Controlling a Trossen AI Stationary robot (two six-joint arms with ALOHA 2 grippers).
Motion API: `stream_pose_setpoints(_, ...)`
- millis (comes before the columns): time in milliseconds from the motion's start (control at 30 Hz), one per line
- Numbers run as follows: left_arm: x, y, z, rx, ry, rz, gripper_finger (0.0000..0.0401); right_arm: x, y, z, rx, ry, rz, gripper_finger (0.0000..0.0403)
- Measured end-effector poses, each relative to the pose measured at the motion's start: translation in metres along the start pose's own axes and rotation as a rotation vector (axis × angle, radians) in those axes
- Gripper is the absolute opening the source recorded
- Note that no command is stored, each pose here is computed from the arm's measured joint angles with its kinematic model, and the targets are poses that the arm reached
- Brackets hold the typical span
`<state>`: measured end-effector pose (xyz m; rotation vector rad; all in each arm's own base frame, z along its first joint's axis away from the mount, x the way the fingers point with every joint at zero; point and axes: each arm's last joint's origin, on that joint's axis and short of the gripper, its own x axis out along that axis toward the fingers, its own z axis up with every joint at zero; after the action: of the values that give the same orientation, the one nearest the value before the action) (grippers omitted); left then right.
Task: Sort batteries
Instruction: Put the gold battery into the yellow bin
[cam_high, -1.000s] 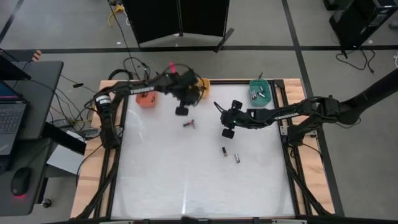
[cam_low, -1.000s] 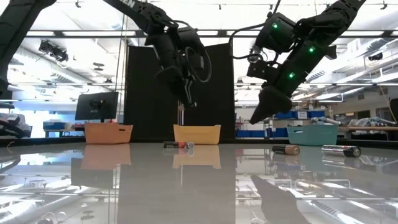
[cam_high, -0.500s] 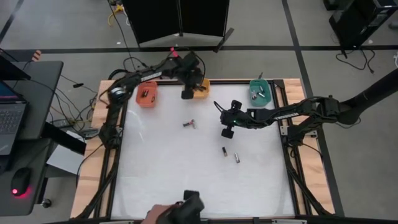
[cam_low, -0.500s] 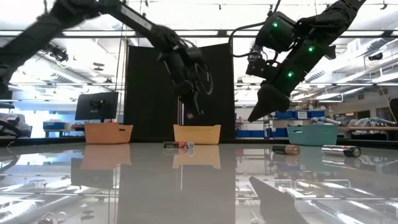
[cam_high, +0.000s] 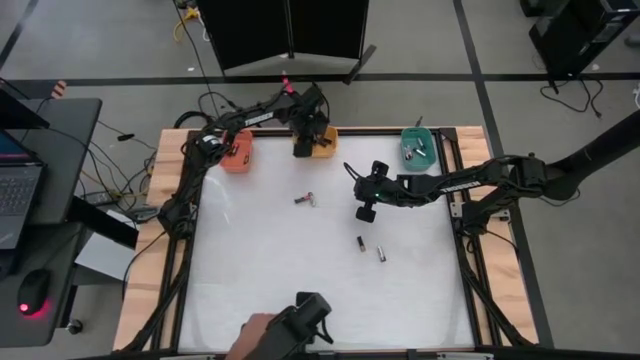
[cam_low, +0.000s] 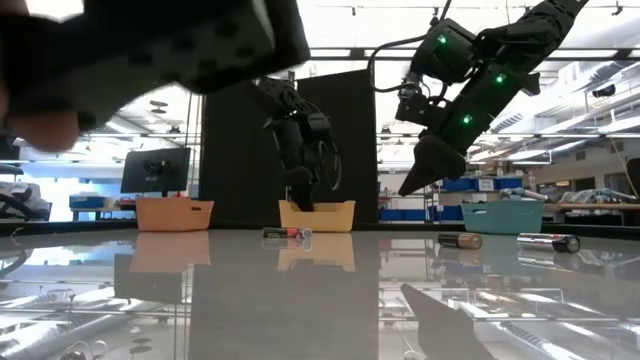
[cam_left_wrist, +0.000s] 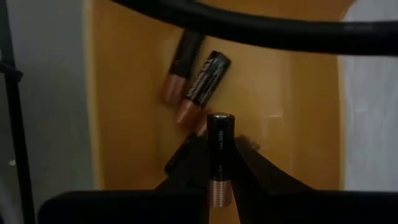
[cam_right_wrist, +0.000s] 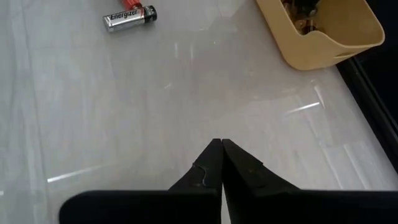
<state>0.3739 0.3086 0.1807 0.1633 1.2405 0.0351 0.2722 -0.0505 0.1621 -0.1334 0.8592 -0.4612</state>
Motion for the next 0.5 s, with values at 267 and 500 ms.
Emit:
stream_pose_setpoints(267, 0.0052, 0.0008, -0.0018, 0.012, 0.018, 0.004, 0.0043, 0.0, 0.0, 0.0, 0.001, 0.0, 0.0, 0.0007)
stream_pose_setpoints(500, 0.0044, 0.0005, -0.0016, 0.004, 0.025, 0.003, 0.0105, 0.0, 0.0, 0.0, 0.001, 0.0, 0.001, 0.0011)
